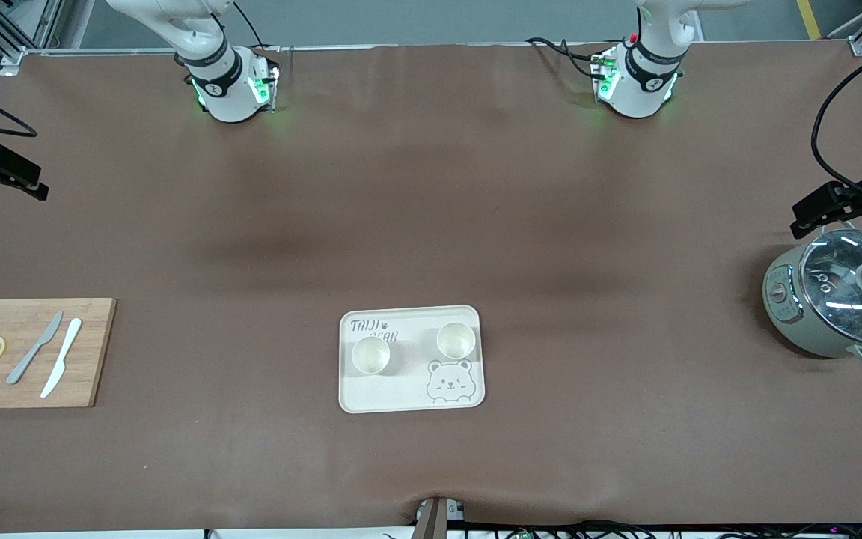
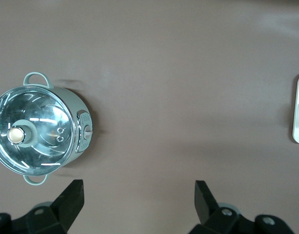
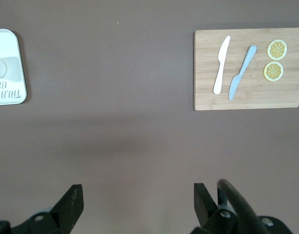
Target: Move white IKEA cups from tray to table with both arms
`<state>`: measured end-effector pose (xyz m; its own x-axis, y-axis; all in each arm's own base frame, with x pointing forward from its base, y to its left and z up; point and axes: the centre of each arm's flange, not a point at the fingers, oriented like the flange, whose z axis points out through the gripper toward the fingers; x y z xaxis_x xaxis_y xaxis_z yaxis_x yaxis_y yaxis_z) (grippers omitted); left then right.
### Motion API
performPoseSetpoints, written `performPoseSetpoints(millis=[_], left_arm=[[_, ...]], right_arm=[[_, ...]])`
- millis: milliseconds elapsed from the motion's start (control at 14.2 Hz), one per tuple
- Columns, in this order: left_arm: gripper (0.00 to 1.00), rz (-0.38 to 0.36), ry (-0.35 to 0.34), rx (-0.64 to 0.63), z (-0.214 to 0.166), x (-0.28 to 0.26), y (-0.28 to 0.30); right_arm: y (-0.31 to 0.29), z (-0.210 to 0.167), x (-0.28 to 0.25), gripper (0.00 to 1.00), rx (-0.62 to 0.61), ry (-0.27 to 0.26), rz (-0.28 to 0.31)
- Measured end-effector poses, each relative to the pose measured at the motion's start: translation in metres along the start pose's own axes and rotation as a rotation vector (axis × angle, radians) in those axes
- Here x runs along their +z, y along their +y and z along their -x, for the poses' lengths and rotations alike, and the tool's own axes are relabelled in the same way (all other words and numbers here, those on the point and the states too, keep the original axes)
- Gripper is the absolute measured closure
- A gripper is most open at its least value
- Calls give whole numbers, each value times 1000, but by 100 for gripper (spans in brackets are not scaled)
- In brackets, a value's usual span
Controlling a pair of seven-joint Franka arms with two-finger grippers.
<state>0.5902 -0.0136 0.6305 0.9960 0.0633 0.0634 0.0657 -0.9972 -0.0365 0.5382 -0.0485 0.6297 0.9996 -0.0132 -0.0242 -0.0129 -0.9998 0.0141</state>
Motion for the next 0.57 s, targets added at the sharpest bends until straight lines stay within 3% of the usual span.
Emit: performPoseSetpoints(millis=[565], left_arm=[[0, 8, -14, -12, -4, 8, -7]], right_arm=[[0, -2, 3, 0, 0, -5, 0]])
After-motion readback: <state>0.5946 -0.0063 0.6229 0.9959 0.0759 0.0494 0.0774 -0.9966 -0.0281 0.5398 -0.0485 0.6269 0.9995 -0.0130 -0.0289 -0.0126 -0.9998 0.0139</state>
